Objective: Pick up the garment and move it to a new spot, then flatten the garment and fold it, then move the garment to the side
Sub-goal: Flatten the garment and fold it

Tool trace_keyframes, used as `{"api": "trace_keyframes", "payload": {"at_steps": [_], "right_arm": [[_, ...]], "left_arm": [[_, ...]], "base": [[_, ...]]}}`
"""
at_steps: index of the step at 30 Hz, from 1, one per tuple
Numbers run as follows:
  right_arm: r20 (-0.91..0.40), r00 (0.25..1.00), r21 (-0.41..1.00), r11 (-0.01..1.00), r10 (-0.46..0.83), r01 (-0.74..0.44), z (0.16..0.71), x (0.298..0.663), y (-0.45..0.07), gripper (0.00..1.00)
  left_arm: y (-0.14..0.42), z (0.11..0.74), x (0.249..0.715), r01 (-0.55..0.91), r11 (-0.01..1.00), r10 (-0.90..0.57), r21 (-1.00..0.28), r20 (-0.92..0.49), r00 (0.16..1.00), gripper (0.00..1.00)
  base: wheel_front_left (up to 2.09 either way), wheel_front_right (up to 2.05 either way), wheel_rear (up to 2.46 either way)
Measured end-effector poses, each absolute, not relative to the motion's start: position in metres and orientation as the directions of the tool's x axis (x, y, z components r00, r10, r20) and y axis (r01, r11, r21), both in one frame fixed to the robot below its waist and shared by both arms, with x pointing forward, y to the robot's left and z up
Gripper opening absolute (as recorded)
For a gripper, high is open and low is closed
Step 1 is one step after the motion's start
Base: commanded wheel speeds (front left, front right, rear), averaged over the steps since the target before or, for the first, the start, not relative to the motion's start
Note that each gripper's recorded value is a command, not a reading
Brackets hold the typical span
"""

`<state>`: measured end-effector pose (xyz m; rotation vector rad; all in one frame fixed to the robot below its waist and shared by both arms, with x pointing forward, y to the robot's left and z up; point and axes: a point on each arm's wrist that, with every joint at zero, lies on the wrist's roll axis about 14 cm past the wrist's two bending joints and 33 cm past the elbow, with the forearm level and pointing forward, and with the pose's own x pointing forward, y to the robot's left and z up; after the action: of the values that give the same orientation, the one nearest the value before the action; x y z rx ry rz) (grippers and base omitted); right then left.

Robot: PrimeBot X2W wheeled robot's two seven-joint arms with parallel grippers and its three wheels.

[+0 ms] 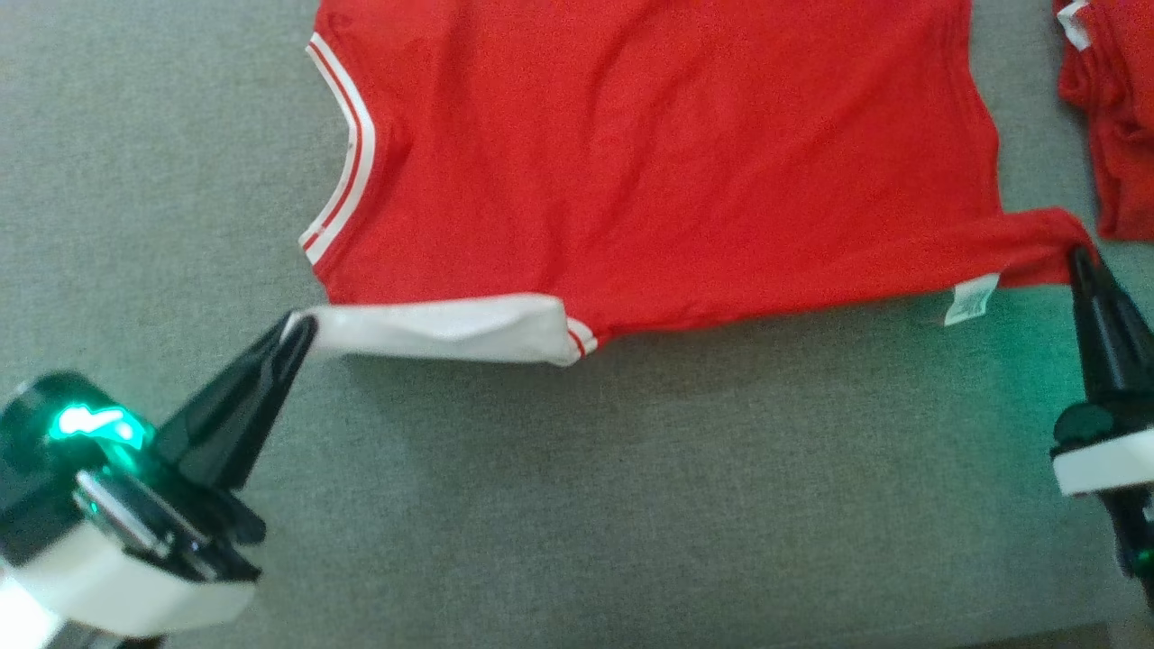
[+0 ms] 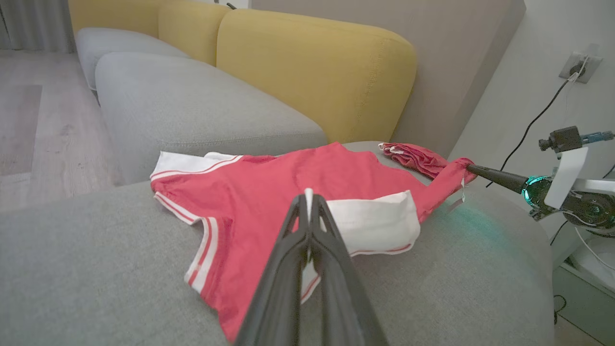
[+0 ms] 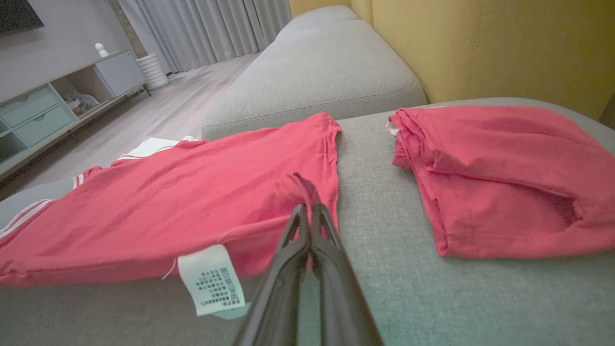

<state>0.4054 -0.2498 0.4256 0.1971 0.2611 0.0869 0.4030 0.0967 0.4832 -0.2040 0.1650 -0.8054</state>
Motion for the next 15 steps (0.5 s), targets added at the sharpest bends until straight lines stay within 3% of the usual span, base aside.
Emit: {"api": "trace_keyframes", "payload": {"at_steps": [9, 15], "right_arm": [[-0.212, 0.970, 0.205, 0.976, 0.117, -0.072, 0.433, 0.442, -0.250, 0.00], [-0.218, 0.968, 0.193, 0.977, 0.129, -0.087, 0.427, 0.476, -0.248, 0.00]], "left_arm": [[0.086, 0.509, 0.451, 0.773, 0.625, -0.777, -0.109, 0.006, 0.630, 0.00], [0.081, 0.499, 0.490, 0.792, 0.610, -0.792, -0.026, -0.020, 0.610, 0.00]], "base": [[0.00, 0.00, 0.00], [0.00, 0.00, 0.00]]}}
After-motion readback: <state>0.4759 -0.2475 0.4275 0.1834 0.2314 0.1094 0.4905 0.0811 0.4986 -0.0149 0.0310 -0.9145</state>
